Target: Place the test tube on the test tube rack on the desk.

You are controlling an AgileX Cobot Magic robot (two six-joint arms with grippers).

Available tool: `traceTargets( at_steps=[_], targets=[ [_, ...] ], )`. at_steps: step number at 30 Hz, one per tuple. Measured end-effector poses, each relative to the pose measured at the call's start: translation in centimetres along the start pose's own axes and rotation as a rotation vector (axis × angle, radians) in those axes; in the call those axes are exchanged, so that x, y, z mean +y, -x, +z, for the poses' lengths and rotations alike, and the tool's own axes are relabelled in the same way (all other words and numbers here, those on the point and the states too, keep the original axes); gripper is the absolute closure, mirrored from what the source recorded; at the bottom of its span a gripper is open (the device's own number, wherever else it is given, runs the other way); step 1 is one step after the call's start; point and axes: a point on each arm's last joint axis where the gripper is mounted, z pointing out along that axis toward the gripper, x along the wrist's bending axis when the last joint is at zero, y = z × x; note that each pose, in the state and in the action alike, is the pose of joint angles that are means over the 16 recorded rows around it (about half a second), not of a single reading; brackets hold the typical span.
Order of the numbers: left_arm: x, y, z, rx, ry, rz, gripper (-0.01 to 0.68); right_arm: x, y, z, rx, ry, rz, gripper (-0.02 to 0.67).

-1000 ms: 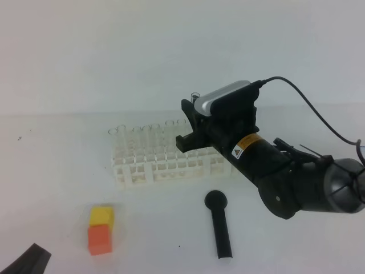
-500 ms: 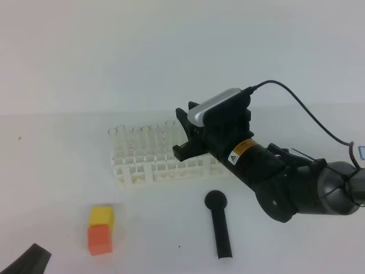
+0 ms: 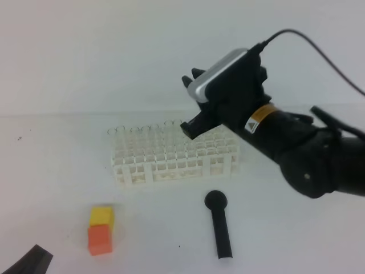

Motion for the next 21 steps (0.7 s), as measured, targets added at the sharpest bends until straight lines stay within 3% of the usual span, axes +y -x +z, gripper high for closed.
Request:
traceTargets(
  at_steps=[9, 21],
  targets=[
    [0.0, 0.0, 0.0, -0.001, 0.001, 0.001, 0.673, 9.5, 2.4, -6.0, 0.020, -0.001, -0.129, 0.628],
    [0.2, 0.0, 0.0, -0.002, 0.002, 0.012, 0.673, 17.8, 4.7, -16.2, 0.015, 0.063, -0.193, 0.650]
  ],
)
